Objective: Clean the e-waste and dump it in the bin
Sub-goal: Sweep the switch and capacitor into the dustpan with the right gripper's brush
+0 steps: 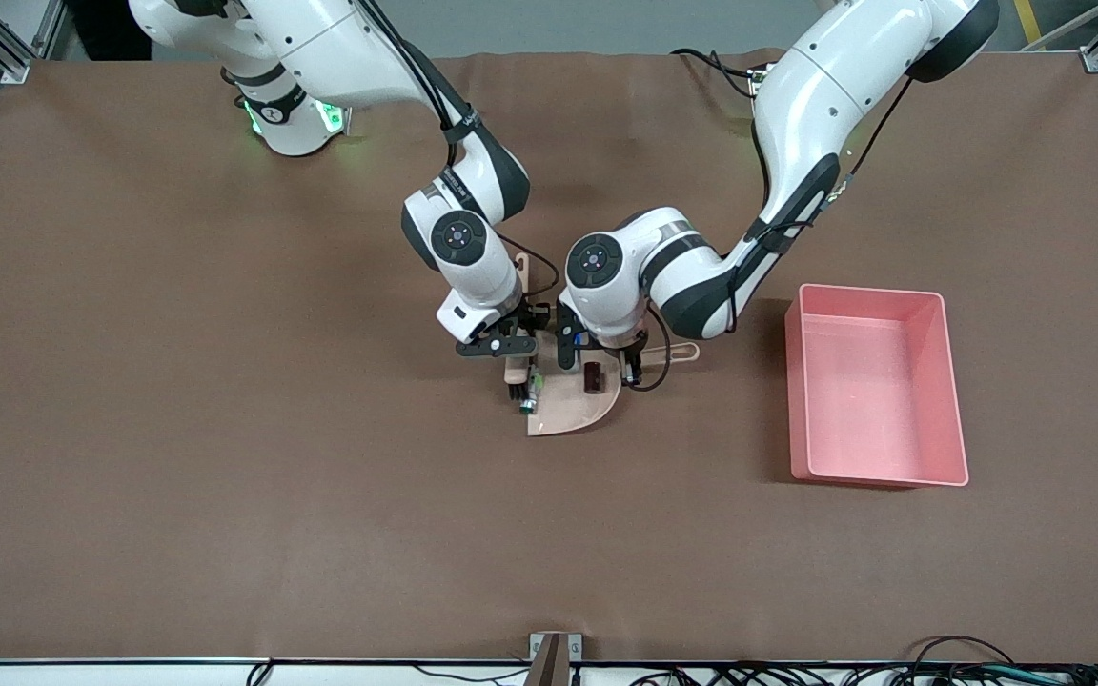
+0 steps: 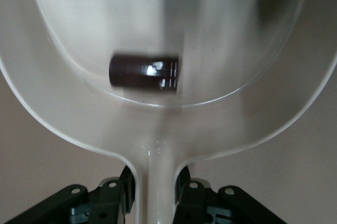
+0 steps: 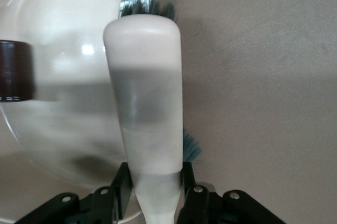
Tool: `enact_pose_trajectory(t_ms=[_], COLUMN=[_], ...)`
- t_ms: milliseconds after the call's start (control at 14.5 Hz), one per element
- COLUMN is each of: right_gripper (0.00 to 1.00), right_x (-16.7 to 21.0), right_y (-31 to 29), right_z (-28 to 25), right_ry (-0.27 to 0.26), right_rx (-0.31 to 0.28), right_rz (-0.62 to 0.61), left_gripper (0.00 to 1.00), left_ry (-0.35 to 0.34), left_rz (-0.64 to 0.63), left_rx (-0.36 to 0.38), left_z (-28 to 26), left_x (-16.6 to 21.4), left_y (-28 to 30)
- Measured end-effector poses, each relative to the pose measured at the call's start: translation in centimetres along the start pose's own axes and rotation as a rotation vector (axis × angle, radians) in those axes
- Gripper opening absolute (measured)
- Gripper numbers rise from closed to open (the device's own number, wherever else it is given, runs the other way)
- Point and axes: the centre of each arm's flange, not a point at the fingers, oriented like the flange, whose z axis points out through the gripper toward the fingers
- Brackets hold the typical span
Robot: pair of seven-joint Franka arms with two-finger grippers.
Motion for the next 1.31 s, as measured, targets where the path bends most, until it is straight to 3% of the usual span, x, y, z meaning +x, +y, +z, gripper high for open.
enact_pose_trajectory(t_ms=[1306], right_gripper=[0.43], right_x=[-0.6], right_y=[-2.1], right_z=[-0.7], right_ry=[0.012], right_rx=[0.016], right_rz=[-0.035], left_gripper=[0.33], left_ry=[0.001], left_rz=[-0.015], left_rx=[0.0], left_z=[0.0], left_x=[0.1], left_y=[0.0])
